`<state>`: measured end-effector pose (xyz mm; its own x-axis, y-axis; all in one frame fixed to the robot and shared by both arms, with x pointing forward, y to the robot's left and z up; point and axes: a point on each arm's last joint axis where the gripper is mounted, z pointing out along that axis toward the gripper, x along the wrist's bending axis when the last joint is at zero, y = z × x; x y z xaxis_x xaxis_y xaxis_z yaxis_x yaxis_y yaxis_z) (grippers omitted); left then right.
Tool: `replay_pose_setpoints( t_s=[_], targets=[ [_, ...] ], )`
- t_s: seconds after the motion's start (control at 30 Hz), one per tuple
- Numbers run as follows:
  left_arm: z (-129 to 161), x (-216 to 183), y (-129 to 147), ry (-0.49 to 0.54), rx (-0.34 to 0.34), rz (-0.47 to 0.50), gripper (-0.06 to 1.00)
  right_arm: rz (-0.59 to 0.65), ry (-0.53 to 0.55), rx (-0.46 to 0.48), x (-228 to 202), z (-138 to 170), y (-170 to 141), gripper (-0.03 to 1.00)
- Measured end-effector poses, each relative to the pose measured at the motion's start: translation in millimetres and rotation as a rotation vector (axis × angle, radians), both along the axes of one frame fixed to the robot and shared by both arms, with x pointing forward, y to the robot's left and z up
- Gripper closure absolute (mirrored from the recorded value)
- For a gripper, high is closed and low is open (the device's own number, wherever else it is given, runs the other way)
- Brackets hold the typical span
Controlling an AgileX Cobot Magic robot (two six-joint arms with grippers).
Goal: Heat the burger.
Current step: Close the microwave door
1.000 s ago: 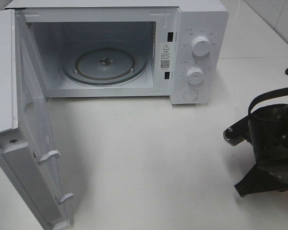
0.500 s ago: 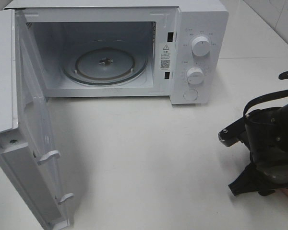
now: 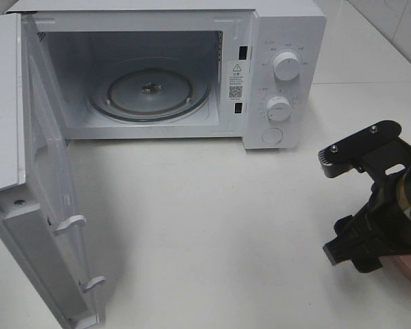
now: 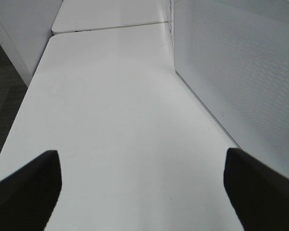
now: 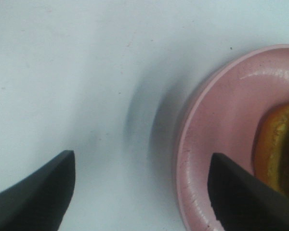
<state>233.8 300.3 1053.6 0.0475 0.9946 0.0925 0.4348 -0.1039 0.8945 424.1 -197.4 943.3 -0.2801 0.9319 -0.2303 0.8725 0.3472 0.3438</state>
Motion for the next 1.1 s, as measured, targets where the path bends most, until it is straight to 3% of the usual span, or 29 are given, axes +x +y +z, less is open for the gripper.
replay_pose_setpoints(
  t_s=[0.43,1.1],
  targets=[
    [0.0,0.0,0.0,0.000,0.000,0.000,0.11,0.182,-0.081,0.286,-41.5,63.6,-4.2,0.21],
    [0.0,0.0,0.0,0.000,0.000,0.000,0.11,0.226,-0.046,0.306,-104.5,96.0,-45.3,0.21]
  ],
)
